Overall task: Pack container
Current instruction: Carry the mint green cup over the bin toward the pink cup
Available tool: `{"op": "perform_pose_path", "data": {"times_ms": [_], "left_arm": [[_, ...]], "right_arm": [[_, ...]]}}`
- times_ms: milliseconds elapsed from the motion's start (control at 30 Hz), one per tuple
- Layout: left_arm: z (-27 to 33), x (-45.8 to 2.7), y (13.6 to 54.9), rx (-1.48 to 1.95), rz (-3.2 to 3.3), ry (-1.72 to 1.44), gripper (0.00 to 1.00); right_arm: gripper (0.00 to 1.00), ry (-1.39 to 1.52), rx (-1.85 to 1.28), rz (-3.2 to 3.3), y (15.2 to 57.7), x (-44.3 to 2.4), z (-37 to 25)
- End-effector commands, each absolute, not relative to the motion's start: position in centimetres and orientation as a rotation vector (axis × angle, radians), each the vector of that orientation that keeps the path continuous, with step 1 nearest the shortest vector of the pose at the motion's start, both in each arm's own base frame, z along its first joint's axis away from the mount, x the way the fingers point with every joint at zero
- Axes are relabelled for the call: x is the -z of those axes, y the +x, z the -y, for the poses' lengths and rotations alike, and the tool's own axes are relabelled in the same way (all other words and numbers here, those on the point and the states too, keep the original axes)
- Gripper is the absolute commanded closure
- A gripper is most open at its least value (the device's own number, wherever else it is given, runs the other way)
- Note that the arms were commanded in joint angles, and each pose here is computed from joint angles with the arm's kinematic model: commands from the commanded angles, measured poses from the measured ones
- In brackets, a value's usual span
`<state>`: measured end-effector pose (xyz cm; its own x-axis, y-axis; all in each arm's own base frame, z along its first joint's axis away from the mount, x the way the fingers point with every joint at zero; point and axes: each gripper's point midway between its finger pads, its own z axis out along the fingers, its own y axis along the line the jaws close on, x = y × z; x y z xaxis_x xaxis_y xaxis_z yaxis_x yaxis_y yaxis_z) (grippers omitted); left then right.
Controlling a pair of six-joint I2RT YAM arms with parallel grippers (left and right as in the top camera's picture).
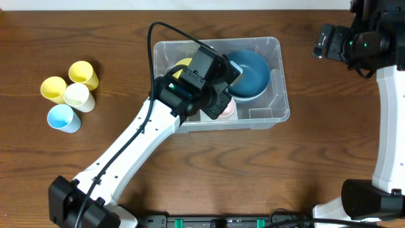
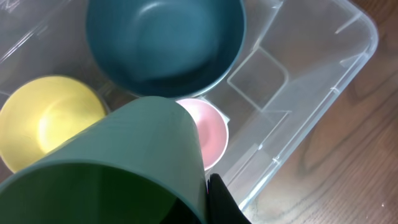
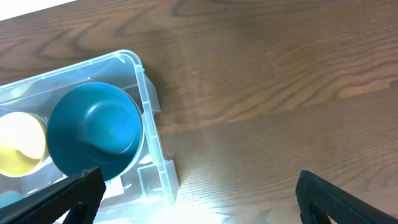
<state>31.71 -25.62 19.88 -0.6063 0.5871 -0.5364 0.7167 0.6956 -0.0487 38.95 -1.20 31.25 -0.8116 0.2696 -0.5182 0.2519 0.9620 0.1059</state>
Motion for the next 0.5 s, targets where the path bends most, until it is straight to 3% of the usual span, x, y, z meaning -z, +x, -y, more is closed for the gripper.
{"op": "perform_pose_path", "data": {"times_ms": [0, 267, 467], "left_arm": [[24.7, -22.9, 32.9, 0.253, -2.376, 0.970, 0.94], [23.6, -29.1, 32.5, 0.227, -2.342, 0.916, 0.94], [24.9, -27.2, 32.5, 0.286, -2.390, 0.959, 0.94]], "right_arm": [[0.01, 0.393, -0.048, -2.548, 38.8, -31.5, 1.4], [0.01, 0.393, -0.048, -2.548, 38.8, -31.5, 1.4], [0.01, 0.393, -0.048, -2.548, 38.8, -31.5, 1.4]]}}
